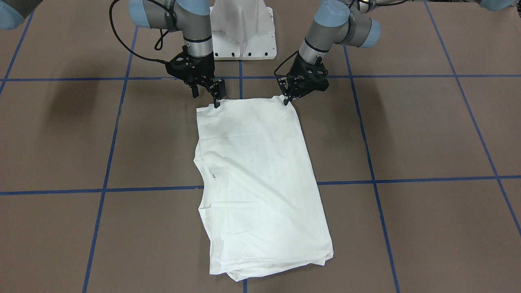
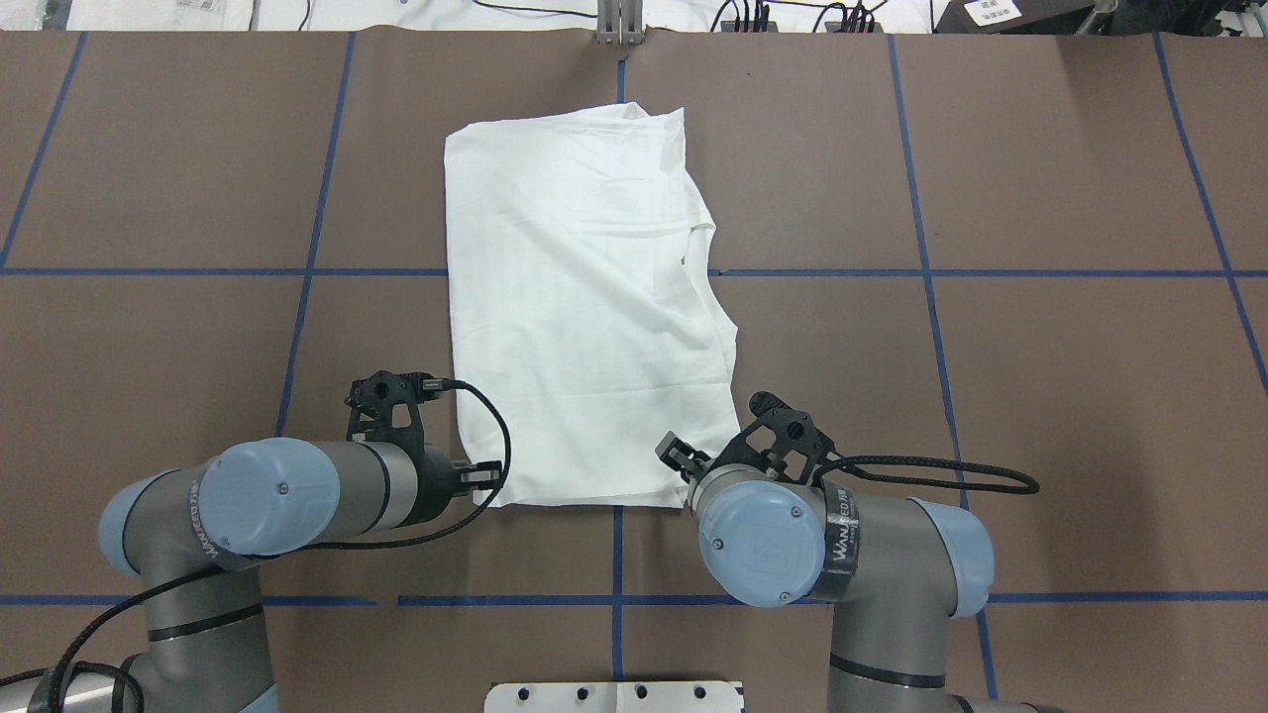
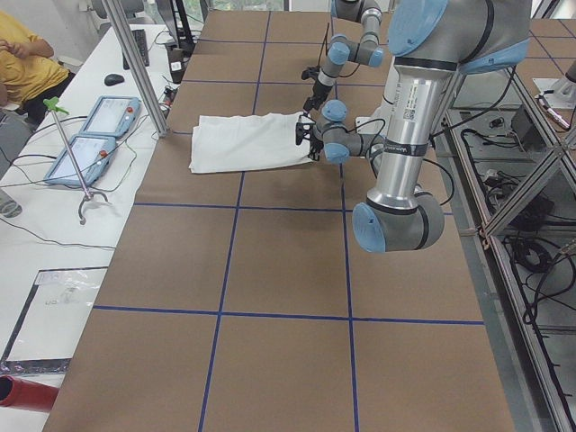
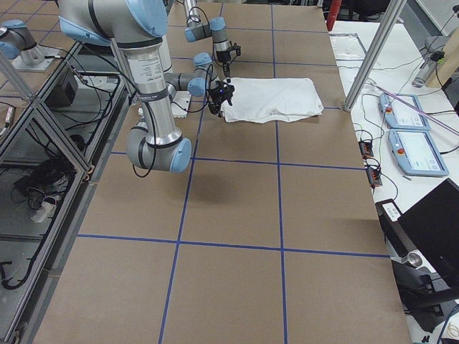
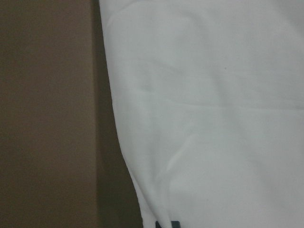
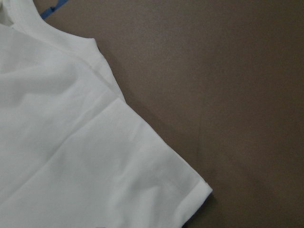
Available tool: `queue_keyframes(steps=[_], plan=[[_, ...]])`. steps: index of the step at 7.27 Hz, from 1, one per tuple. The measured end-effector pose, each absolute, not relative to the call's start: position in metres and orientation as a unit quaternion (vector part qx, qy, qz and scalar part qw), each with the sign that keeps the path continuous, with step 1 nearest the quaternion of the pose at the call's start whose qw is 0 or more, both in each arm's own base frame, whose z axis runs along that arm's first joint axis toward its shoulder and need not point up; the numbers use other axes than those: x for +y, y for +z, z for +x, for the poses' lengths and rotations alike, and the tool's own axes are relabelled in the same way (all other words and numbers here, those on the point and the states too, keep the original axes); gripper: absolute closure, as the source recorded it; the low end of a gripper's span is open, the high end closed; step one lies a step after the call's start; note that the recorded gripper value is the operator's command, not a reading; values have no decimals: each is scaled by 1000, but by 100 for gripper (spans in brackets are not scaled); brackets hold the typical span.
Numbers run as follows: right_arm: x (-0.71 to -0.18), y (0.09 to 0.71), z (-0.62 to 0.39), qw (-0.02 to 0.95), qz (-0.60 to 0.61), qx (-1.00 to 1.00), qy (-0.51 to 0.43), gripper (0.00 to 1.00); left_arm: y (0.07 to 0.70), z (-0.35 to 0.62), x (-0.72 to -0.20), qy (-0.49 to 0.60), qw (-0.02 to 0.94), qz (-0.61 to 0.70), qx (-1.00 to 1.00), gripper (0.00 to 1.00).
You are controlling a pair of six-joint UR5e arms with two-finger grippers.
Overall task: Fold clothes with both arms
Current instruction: 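Grasp the near edge of the folded shirt with both grippers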
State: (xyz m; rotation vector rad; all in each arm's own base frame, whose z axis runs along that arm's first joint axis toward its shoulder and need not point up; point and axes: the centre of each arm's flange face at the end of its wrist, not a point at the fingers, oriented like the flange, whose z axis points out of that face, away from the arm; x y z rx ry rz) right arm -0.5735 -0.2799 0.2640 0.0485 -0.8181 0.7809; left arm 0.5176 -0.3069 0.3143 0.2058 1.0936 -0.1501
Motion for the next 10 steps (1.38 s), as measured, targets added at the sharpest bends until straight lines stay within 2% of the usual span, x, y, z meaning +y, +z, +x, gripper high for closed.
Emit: queue_keyframes(steps=[2,3,4,5,6,7,8,9,10], plan=[[-279,258,-596,841,15,-378,387,13,313,517,-307,-73,846,100,519,100],[-281,257,-605,840,14,-375,393,18,312,514,-307,-73,845,101,521,100],[-282,256,-610,839,13,-373,397,32,309,511,-306,-73,843,102,523,100],[-282,254,-613,837,12,-373,400,56,307,509,-306,-73,842,102,525,100],[-282,250,-614,833,10,-376,405,65,306,508,-306,-73,841,103,526,100],[-283,247,-615,829,6,-378,412,65,306,508,-306,-73,841,103,526,100],[-283,248,-617,827,5,-377,417,74,306,507,-305,-73,841,103,527,100],[-285,248,-622,826,7,-376,420,100,305,507,-305,-73,840,103,527,100],[-288,245,-625,825,8,-376,422,100,304,506,-305,-73,840,103,528,100]])
